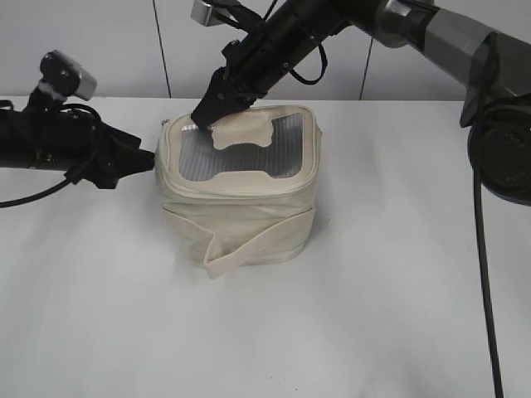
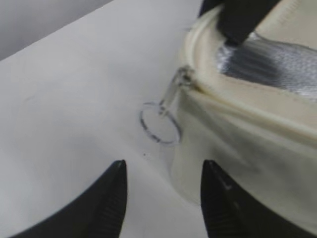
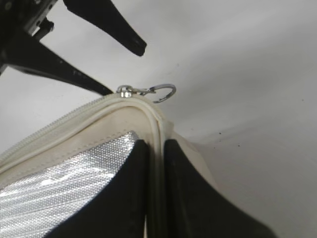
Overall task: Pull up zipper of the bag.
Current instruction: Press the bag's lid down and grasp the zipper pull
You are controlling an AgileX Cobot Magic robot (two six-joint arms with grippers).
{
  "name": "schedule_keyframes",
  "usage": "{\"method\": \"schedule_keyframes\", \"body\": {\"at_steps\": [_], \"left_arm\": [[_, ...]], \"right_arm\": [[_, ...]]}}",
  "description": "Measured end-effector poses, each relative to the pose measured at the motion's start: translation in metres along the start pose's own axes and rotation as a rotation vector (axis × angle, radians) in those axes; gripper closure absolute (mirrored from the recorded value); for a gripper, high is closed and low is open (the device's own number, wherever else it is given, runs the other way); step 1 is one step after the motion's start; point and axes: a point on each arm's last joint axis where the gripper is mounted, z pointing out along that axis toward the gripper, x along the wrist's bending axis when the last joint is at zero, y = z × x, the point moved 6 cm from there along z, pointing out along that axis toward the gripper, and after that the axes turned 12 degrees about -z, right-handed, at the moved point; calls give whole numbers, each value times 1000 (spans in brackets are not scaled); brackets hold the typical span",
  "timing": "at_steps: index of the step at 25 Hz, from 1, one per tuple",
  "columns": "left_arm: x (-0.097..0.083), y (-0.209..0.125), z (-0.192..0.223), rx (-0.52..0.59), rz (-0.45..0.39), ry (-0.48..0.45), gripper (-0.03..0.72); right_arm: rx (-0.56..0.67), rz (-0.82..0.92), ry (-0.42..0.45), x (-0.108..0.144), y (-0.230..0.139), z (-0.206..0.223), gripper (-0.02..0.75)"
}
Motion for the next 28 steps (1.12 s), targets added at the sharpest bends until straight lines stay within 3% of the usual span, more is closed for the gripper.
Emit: {"method": "schedule_keyframes", "body": {"at_steps": [3,13,20,28], "left_arm": [[-8,0,6,16,66,-4,316],[0,13,8,9,112,48,316],[-3,18,12,7,128,51,316],[5,19,33,-1,112,20,318]], "right_arm": [[0,2,0,0,0,0,663],[0,6,0,0,0,0,663],[1,9,0,0,0,0,663],[3,14,-2,-1,-1,0,663]]}}
